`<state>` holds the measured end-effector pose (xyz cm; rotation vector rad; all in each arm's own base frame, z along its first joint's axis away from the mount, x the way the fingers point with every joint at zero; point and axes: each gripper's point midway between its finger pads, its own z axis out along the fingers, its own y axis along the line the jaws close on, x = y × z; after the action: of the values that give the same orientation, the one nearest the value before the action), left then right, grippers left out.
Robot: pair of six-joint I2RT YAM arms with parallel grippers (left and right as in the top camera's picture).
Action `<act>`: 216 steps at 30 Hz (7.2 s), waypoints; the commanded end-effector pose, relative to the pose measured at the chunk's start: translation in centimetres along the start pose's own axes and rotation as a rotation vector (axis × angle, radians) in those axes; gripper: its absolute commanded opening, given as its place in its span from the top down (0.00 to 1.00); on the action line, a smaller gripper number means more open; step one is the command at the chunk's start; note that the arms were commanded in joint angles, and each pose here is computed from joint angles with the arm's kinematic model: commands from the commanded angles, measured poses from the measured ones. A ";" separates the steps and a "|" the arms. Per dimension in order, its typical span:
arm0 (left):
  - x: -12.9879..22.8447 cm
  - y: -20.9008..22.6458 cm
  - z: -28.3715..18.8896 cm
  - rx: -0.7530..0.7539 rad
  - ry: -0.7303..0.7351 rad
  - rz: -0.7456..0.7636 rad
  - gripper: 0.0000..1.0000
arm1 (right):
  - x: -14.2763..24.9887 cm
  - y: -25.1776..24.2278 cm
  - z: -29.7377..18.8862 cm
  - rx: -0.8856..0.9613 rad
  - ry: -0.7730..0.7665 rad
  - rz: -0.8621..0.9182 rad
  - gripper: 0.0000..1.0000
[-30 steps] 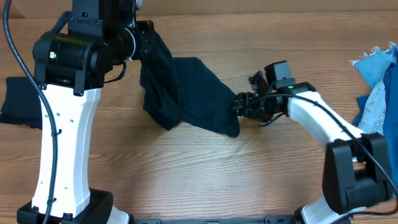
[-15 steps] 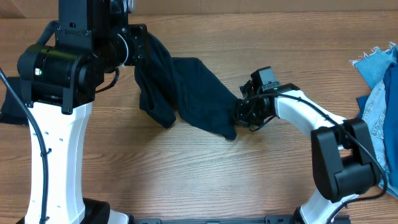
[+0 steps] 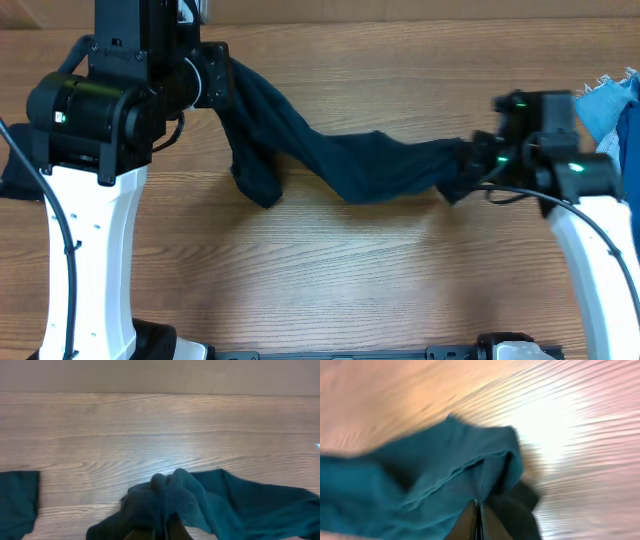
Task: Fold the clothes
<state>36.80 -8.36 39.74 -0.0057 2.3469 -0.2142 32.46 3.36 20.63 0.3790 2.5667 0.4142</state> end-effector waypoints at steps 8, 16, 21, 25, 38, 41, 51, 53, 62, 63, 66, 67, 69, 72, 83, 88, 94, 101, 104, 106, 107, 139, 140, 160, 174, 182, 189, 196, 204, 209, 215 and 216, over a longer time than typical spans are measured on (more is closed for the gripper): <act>-0.3 2.6 -6.8 -0.120 -0.145 0.008 0.96 | -5.0 -2.8 -12.1 0.091 -0.372 0.092 0.96; 2.8 4.6 -8.0 -0.217 -0.052 0.012 0.96 | -4.1 -3.2 -11.4 0.108 -0.323 0.106 0.96; 2.0 5.8 -2.8 -0.316 0.037 0.033 0.96 | -4.9 -3.9 -6.1 0.098 -0.179 0.133 0.96; 3.3 6.1 4.6 -0.345 0.218 0.079 0.88 | -4.0 -6.2 0.4 0.147 0.018 0.184 0.96; 9.6 2.3 12.5 -0.081 0.574 0.152 0.36 | -2.7 -8.1 5.2 0.188 0.165 0.196 0.63; 11.3 1.9 14.0 -0.028 0.623 0.181 0.35 | -2.7 -8.1 5.2 0.188 0.164 0.196 0.62; 24.4 -1.5 24.4 0.224 0.743 0.042 0.45 | -2.6 -8.1 5.2 0.188 0.166 0.197 0.61; 24.8 -1.6 25.3 0.216 0.714 0.049 0.46 | -2.6 -8.2 5.2 0.188 0.167 0.197 0.61; 25.1 1.5 26.3 0.017 0.690 0.006 0.50 | -2.4 -8.2 5.2 0.190 0.174 0.198 0.61; 24.9 1.7 26.3 0.015 0.688 0.000 0.49 | -2.4 -8.2 5.2 0.190 0.174 0.199 0.61; 24.7 1.8 26.3 0.019 0.683 -0.006 0.45 | -2.4 -8.2 5.2 0.190 0.174 0.199 0.61; 24.7 1.7 26.5 0.016 0.678 0.002 0.45 | -2.4 -8.2 5.2 0.190 0.174 0.199 0.61; 24.5 1.3 26.8 0.026 0.657 0.012 0.44 | -2.4 -8.2 5.2 0.190 0.173 0.199 0.61; 24.6 1.0 27.7 0.027 0.620 0.010 0.46 | -2.4 -8.2 5.2 0.190 0.174 0.199 0.61; 25.0 1.4 28.5 0.015 0.595 0.011 0.71 | -2.2 -8.2 5.1 0.192 0.182 0.201 0.61; 26.6 1.3 29.4 0.011 0.634 0.019 0.67 | -2.2 -8.2 5.1 0.192 0.181 0.201 0.62; 23.2 0.6 27.5 0.012 0.628 0.021 0.96 | -2.2 -8.2 5.1 0.192 0.183 0.201 0.62; 8.4 -1.1 18.0 -0.020 0.364 0.068 0.96 | -0.7 -8.5 5.2 0.205 0.234 0.214 0.61; 4.1 -2.0 14.3 0.004 0.249 0.090 0.96 | 1.8 -9.0 6.3 0.205 0.304 0.234 0.60; 4.0 -2.0 13.9 0.003 0.251 0.090 0.96 | 3.5 -9.0 7.6 0.168 0.339 0.248 0.56; 4.2 -2.0 13.8 0.001 0.259 0.090 0.96 | 4.3 -8.9 8.5 0.140 0.350 0.248 0.53; 5.2 -1.3 13.5 -0.028 0.299 0.106 0.96 | -5.5 -2.8 -8.5 0.192 -0.349 -0.017 0.96; 5.2 -1.3 13.5 -0.029 0.302 0.106 0.96 | -4.1 -2.9 -8.0 0.186 -0.288 -0.013 0.96; 5.0 -1.5 13.6 -0.021 0.291 0.113 0.96 | -2.2 -7.4 12.1 0.109 0.198 0.074 0.36; 4.8 -1.5 13.6 -0.019 0.285 0.113 0.96 | 1.6 -4.9 17.6 -0.089 0.290 0.072 0.45; 4.8 -1.5 13.6 -0.019 0.286 0.113 0.96 | 3.0 -5.3 19.8 -0.110 0.344 0.105 0.69; 4.9 -1.5 13.6 -0.020 0.287 0.117 0.96 | -0.8 -2.5 14.5 -0.162 0.223 0.021 0.96; 5.0 -1.4 13.6 -0.023 0.292 0.121 0.96 | -6.7 -1.7 -2.5 0.053 -0.255 -0.099 0.96; 4.2 -1.2 11.8 -0.034 0.254 0.129 0.96 | -7.9 -2.2 -13.5 0.139 -0.578 -0.028 0.96; 2.3 -1.2 7.2 -0.023 0.142 0.126 0.96 | -8.4 -0.1 -15.0 0.030 -0.571 -0.027 0.96; 1.0 -0.1 1.3 -0.063 0.014 0.122 0.96 | -10.0 3.3 -17.1 -0.083 -0.495 -0.054 0.96; 0.8 0.3 0.3 -0.085 -0.008 0.120 0.96 | -10.2 3.3 -16.9 -0.078 -0.471 -0.047 0.96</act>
<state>37.64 -9.82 36.21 0.1228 2.4166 -0.1366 31.84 -1.49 38.72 0.3655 2.0837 0.2966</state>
